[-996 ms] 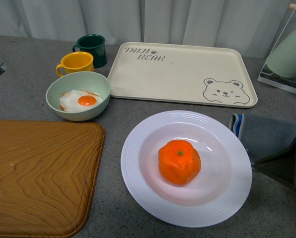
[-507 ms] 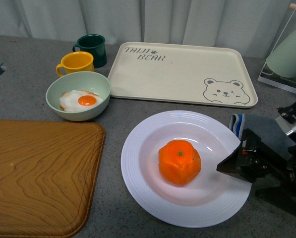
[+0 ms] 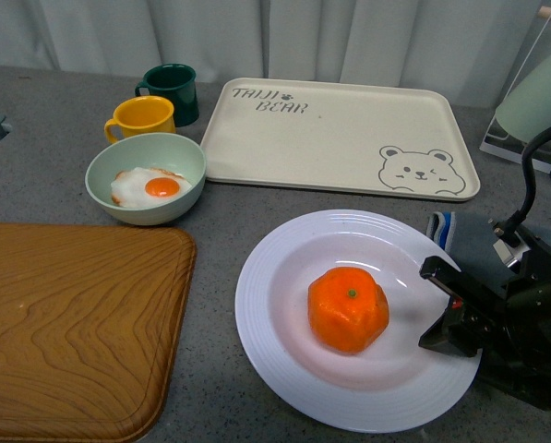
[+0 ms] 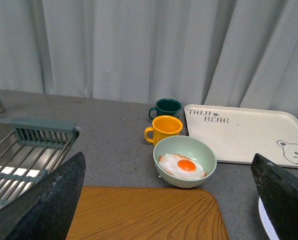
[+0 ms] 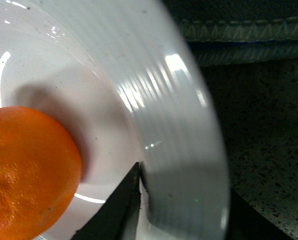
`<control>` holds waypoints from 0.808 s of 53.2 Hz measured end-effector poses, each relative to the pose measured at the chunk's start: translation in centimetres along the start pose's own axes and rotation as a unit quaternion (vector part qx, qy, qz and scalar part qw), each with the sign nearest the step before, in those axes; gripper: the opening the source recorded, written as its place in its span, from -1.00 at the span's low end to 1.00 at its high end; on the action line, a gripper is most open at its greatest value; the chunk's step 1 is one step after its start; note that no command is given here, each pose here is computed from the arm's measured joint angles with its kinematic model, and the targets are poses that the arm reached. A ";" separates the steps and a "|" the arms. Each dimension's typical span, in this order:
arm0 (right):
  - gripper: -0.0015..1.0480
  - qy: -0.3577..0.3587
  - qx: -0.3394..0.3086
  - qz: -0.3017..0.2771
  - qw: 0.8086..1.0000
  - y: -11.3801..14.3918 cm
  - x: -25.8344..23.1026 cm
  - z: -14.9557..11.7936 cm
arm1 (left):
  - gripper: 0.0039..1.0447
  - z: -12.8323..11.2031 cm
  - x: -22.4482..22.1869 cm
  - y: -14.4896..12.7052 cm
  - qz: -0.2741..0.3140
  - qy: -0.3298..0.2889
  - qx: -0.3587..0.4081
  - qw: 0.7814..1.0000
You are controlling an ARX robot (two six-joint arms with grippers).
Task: Place orange and plate with both arms
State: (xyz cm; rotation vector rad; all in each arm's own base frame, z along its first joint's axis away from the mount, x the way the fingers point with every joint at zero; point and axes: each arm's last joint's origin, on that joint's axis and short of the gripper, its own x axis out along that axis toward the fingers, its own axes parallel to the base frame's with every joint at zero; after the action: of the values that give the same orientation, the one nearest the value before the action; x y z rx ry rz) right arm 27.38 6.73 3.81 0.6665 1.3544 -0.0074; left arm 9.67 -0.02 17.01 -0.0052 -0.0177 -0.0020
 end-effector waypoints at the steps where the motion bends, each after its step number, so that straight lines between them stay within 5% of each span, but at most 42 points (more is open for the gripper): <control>1: -0.52 0.003 0.002 0.006 1.000 0.0 0.0 0.1 | 0.88 0.0 0.0 0.0 0.000 0.000 0.000 1.000; 17: -0.91 -0.027 -0.010 0.121 0.992 0.9 -2.7 0.1 | 0.88 0.0 0.0 0.0 0.000 0.000 0.000 1.000; 27: -0.93 -0.046 0.002 0.180 0.983 0.2 -2.9 -0.5 | 0.88 0.0 0.0 0.0 0.001 0.000 0.000 1.000; 43: -0.93 -0.101 0.024 0.254 0.961 3.3 -3.3 4.2 | 0.88 0.0 0.0 0.0 0.000 0.000 0.000 1.000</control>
State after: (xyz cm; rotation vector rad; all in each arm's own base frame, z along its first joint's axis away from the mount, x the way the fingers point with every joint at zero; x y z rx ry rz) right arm 31.58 6.34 8.47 1.0125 0.9598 0.2980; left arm 9.67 -0.02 17.01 -0.0052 -0.0181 -0.0016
